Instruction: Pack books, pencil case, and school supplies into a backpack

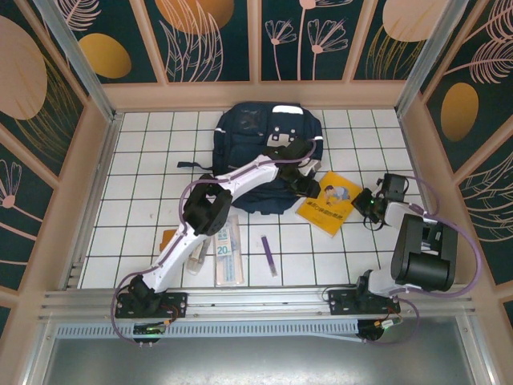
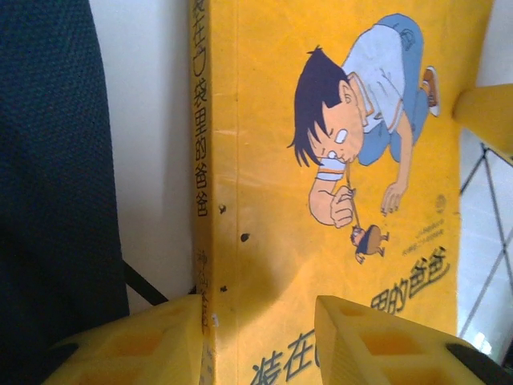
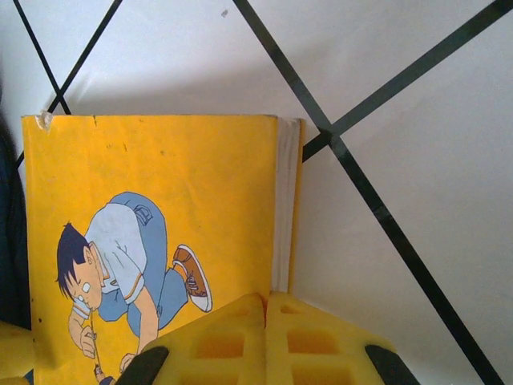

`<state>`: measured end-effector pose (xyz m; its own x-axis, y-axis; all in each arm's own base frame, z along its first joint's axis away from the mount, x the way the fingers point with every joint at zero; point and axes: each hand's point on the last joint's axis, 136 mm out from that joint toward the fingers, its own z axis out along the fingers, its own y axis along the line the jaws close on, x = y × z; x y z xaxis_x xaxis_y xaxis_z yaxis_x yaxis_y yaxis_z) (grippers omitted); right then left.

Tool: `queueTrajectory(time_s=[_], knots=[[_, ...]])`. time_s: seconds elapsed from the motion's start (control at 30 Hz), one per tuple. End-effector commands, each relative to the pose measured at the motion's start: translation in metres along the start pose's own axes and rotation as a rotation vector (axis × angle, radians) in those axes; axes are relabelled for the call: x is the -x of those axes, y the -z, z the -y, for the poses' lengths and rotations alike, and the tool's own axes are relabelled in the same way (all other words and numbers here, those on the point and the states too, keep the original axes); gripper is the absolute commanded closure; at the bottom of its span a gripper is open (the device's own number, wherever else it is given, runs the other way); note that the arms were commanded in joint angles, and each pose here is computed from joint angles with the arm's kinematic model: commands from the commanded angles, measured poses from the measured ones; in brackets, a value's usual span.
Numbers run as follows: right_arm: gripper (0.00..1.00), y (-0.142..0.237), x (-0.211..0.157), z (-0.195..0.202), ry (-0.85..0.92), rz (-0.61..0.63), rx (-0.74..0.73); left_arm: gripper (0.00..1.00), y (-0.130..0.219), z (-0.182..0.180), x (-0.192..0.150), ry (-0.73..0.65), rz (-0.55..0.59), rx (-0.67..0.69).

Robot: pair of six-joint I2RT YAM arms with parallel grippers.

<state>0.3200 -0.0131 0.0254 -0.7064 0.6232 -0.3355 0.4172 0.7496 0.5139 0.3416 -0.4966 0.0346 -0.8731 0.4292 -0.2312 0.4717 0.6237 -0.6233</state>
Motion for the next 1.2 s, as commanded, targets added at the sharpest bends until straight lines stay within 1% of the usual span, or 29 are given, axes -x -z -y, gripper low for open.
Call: queueTrajectory(time_s=[0.0,0.1,0.17,0.27,0.3,0.4,0.47,0.53,0.57,0.6,0.7,0.77,0.87,1.03,1.17], knots=[[1.0,-0.012,-0.061,0.012,-0.074,-0.215,0.021,0.61,-0.016,0.044,-0.041,0.029,-0.145,-0.202],[1.0,-0.014,-0.067,0.004,-0.078,-0.251,0.078,0.61,-0.012,0.051,-0.04,0.037,-0.138,-0.228],[1.0,-0.014,-0.067,-0.001,-0.075,-0.26,0.105,0.61,-0.014,0.049,-0.039,0.062,-0.142,-0.229],[1.0,-0.014,-0.069,-0.008,-0.083,-0.28,0.163,0.63,-0.014,0.055,-0.035,0.077,-0.137,-0.26],[1.0,-0.012,-0.07,-0.013,-0.08,-0.282,0.194,0.64,-0.013,0.059,-0.033,0.073,-0.131,-0.275],[1.0,-0.009,-0.069,-0.019,-0.065,-0.279,0.223,0.65,-0.007,0.067,-0.026,0.058,-0.104,-0.29],[1.0,-0.008,-0.069,-0.022,-0.067,-0.282,0.238,0.65,-0.006,0.065,-0.022,0.065,-0.088,-0.272],[1.0,-0.007,-0.069,-0.022,-0.059,-0.283,0.232,0.64,-0.009,0.052,-0.019,0.095,-0.075,-0.199],[0.91,-0.006,-0.069,-0.02,-0.055,-0.288,0.212,0.64,-0.012,0.037,-0.018,0.117,-0.068,-0.126],[0.79,-0.006,-0.069,-0.016,-0.05,-0.286,0.174,0.64,-0.014,0.025,-0.017,0.126,-0.064,-0.061],[0.57,-0.001,-0.063,-0.003,-0.038,-0.27,0.039,0.6,-0.017,-0.008,-0.017,0.154,-0.062,0.097],[0.5,0.007,-0.058,0.002,-0.044,-0.254,-0.029,0.58,-0.016,-0.016,-0.019,0.158,-0.06,0.144],[0.46,0.02,-0.053,0.004,-0.046,-0.239,-0.093,0.56,-0.011,-0.019,-0.019,0.155,-0.047,0.17],[0.48,0.03,-0.065,0.001,-0.095,-0.29,-0.127,0.54,-0.009,-0.018,-0.019,0.15,-0.041,0.173],[0.56,0.026,-0.083,0.007,-0.094,-0.333,-0.182,0.51,-0.014,-0.023,-0.028,0.162,-0.077,0.172]])
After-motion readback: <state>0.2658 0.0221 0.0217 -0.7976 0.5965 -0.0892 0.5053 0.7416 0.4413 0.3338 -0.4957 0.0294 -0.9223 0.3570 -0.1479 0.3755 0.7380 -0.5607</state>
